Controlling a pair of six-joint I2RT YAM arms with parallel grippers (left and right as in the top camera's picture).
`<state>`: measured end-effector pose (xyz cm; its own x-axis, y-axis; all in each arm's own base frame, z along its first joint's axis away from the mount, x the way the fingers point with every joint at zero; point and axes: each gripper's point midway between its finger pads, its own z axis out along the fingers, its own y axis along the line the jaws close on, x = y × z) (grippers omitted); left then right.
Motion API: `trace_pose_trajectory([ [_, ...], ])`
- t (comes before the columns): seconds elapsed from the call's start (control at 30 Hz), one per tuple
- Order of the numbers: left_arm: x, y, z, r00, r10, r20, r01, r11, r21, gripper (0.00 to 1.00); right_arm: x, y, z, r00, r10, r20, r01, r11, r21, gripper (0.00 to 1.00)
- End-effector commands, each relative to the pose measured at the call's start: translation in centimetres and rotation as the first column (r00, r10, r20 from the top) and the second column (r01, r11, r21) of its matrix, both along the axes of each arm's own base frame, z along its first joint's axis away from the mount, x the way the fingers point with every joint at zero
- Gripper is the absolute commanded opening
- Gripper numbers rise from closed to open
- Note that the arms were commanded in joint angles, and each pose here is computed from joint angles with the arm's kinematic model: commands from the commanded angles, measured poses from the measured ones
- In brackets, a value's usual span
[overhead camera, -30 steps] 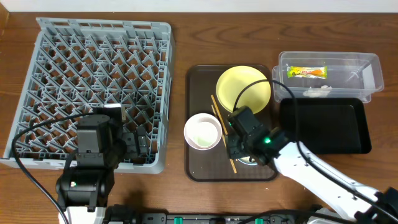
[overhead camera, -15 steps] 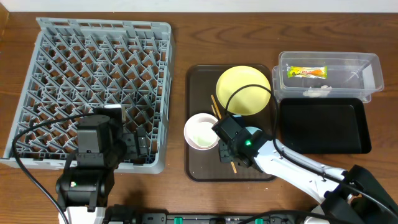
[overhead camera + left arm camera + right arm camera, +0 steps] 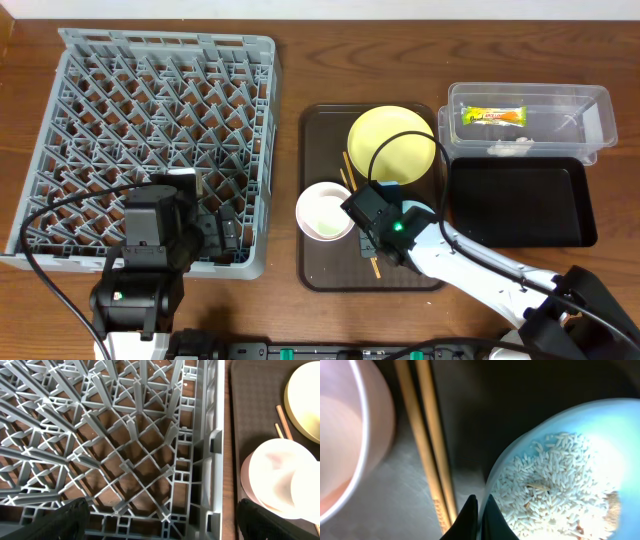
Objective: Sort waste into correct bins and load items into the dishwasher
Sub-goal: 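Grasp the rim of the light-blue rice bowl with the right gripper, then tip the blue bowl over the black tray to dump the rice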
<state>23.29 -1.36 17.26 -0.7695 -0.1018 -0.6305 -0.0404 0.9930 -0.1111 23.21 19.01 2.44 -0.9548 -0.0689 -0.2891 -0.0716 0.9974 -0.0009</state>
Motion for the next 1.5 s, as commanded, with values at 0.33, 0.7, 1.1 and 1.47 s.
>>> trace_pose_trajectory([
  [0.33,0.3,0.1,0.8,1.0,0.01,0.021,-0.01,1.0,-0.005,0.95,4.1,-1.2,7.1,0.987,0.009,0.162,0.001,0.998,-0.064,0.01],
  [0.7,0.3,0.1,0.8,1.0,0.01,0.022,-0.01,1.0,-0.005,0.95,6.4,-6.5,11.5,0.969,-0.177,0.172,0.152,0.977,0.149,0.01],
  [1.1,0.3,0.1,0.8,1.0,0.01,0.022,-0.01,1.0,-0.005,0.95,8.2,-11.9,11.6,0.974,-0.221,0.042,0.181,0.88,0.439,0.01],
  [1.47,0.3,0.1,0.8,1.0,0.01,0.021,-0.01,1.0,-0.005,0.95,9.4,-15.8,10.8,0.961,-0.273,-0.044,0.238,0.733,0.637,0.01],
])
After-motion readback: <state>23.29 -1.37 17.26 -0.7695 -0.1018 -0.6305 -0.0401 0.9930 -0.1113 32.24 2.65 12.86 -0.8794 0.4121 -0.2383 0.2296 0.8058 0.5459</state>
